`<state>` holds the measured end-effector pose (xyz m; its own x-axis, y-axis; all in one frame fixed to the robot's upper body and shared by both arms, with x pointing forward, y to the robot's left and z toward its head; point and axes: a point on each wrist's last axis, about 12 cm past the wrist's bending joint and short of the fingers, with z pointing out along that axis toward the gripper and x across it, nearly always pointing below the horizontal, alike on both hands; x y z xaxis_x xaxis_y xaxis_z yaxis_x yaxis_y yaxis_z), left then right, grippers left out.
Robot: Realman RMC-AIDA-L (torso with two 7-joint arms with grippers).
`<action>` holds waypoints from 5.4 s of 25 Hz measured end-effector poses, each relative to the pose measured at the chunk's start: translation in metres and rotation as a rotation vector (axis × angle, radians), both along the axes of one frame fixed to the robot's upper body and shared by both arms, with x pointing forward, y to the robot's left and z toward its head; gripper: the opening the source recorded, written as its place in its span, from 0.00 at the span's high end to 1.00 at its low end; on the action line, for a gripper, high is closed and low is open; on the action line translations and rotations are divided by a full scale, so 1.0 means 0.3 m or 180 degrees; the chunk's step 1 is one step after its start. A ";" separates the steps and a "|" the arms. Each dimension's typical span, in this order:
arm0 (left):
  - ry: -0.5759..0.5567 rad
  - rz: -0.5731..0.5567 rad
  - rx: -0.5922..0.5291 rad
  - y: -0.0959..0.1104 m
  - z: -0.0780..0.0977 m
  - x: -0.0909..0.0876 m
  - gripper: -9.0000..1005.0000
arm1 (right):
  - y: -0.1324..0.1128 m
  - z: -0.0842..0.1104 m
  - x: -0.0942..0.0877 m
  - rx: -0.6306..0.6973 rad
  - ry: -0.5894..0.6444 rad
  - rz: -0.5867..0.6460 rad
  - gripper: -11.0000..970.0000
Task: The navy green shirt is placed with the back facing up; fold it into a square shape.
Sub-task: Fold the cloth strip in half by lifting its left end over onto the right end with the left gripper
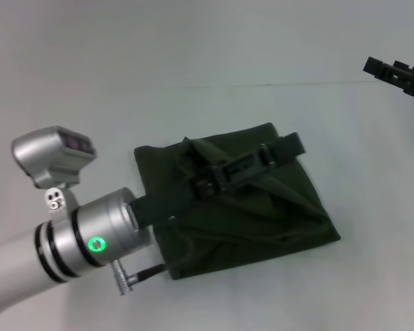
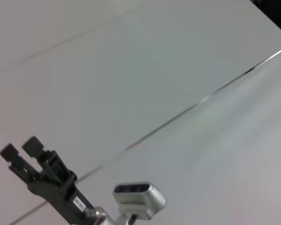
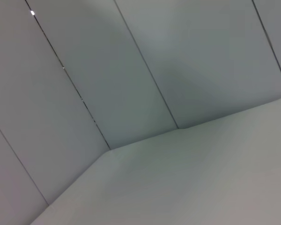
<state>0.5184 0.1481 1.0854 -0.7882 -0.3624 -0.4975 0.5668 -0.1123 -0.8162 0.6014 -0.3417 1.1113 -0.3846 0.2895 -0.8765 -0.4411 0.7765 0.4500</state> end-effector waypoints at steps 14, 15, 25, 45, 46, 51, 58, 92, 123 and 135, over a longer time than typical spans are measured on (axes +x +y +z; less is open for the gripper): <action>-0.0460 0.0497 0.0609 0.243 -0.025 -0.011 0.11 | 0.086 0.035 -0.010 -0.0029 -0.0083 0.0667 0.04; -0.0513 0.0528 0.0703 0.268 -0.027 -0.017 0.11 | 0.092 0.044 -0.016 -0.0023 -0.0117 0.0773 0.04; -0.0933 0.0904 0.1261 0.441 -0.056 -0.104 0.11 | 0.175 0.114 -0.049 -0.0121 -0.0261 0.1607 0.05; -0.1093 0.0845 0.1604 0.458 -0.125 -0.192 0.11 | 0.364 0.195 -0.006 -0.1091 0.0167 0.2616 0.08; -0.1105 0.0825 0.1621 0.457 -0.128 -0.194 0.11 | 0.372 0.199 -0.001 -0.1134 0.0196 0.2636 0.08; -0.1096 0.0792 0.1643 0.447 -0.141 -0.202 0.11 | 0.425 0.210 0.018 -0.1359 0.0312 0.2785 0.09; -0.1102 0.0884 0.1636 0.444 -0.152 -0.209 0.11 | 0.501 0.205 0.020 -0.1599 0.0352 0.3019 0.12; -0.1042 0.1203 0.1644 0.428 -0.188 -0.205 0.11 | 0.595 0.136 0.029 -0.2324 0.0377 0.3037 0.12; -0.0932 0.1356 0.1732 0.425 -0.211 -0.193 0.11 | 0.676 0.155 0.022 -0.3146 0.0102 0.3320 0.12; -0.0884 0.1447 0.1757 0.433 -0.218 -0.193 0.11 | 0.700 0.164 0.011 -0.3463 -0.0005 0.3449 0.12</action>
